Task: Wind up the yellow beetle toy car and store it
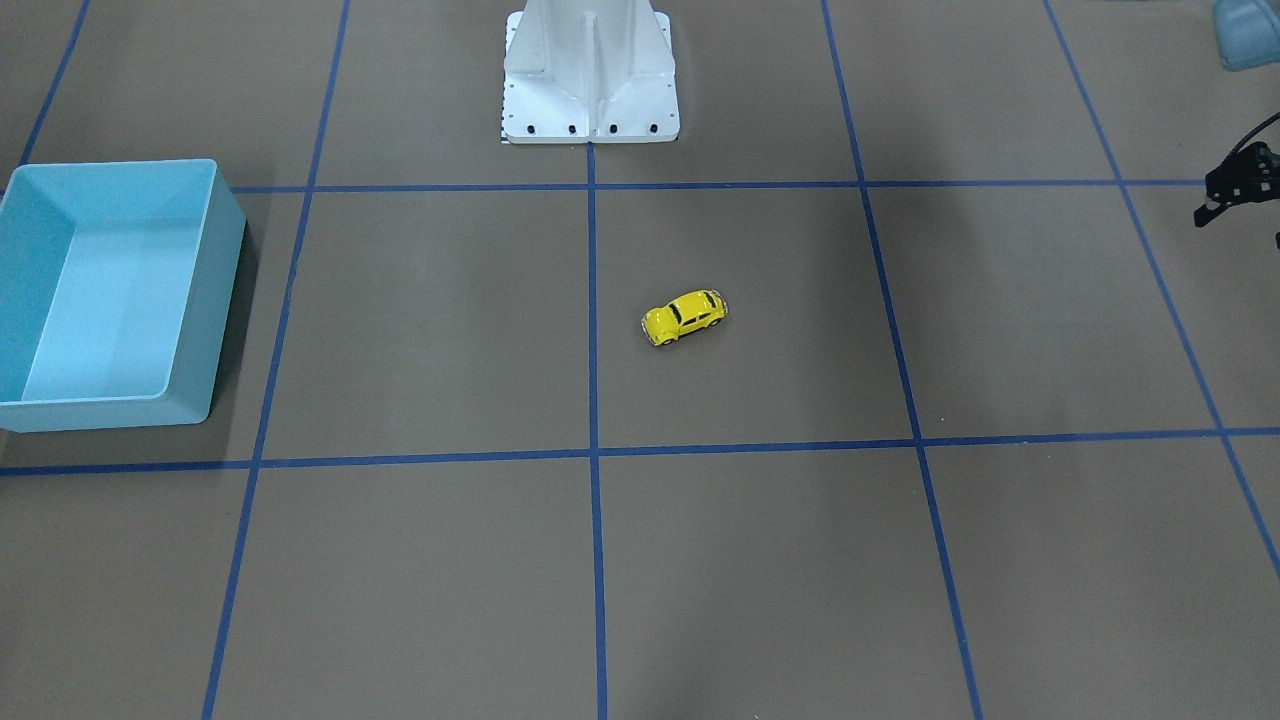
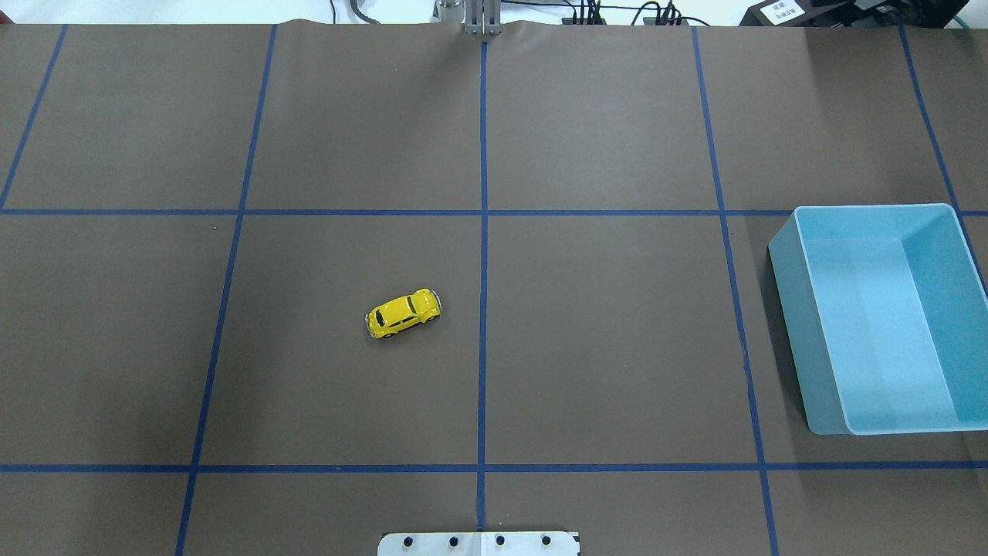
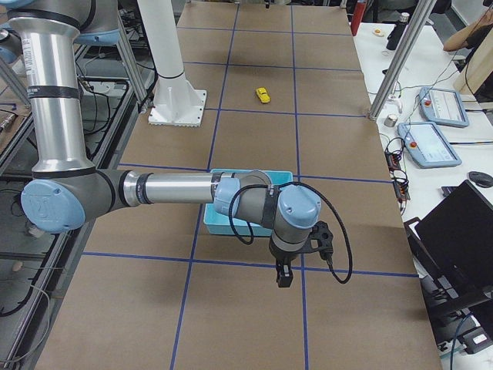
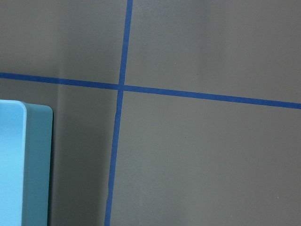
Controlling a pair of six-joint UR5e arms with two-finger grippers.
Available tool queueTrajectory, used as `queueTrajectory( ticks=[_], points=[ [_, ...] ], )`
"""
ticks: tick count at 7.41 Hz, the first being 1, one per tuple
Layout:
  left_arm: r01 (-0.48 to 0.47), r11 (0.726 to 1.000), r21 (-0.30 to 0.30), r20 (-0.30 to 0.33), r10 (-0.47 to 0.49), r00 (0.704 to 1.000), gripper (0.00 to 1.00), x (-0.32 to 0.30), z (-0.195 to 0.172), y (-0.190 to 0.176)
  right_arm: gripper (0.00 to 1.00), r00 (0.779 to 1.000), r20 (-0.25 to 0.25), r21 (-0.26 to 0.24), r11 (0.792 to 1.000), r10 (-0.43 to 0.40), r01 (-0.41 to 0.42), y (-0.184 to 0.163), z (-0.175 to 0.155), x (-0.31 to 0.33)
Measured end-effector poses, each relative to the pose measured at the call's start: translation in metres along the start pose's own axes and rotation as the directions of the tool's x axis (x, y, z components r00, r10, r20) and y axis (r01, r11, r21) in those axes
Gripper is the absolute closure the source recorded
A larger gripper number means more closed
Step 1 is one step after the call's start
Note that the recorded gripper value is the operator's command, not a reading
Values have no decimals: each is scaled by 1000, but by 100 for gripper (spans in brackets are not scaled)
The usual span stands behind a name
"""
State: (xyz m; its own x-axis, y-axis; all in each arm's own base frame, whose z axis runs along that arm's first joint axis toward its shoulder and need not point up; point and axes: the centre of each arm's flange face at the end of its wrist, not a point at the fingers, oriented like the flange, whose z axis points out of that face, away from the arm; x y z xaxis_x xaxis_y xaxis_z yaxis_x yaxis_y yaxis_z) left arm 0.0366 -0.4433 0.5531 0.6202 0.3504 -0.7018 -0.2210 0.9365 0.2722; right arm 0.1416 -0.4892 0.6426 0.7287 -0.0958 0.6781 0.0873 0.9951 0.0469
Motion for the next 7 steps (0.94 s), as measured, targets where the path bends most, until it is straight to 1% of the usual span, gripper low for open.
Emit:
queueTrajectory(
  ticks=[2,4,6,7],
  points=[
    [-82,997,4,-24,82,996,0,38,-1,-12,0,1000,-1,2,1000,-6,6,-4,-1,-2],
    [-187,982,14,-46,188,981,0,89,-5,-24,0,1000,-1,2,1000,-9,9,-6,-2,-3],
    [-298,954,27,-72,299,951,0,142,-2,-44,0,1000,0,-3,1000,-8,8,-6,1,-3],
    [-352,936,32,-88,353,931,0,169,3,-54,0,1000,1,-5,1000,-7,7,-6,2,-2]
  ],
)
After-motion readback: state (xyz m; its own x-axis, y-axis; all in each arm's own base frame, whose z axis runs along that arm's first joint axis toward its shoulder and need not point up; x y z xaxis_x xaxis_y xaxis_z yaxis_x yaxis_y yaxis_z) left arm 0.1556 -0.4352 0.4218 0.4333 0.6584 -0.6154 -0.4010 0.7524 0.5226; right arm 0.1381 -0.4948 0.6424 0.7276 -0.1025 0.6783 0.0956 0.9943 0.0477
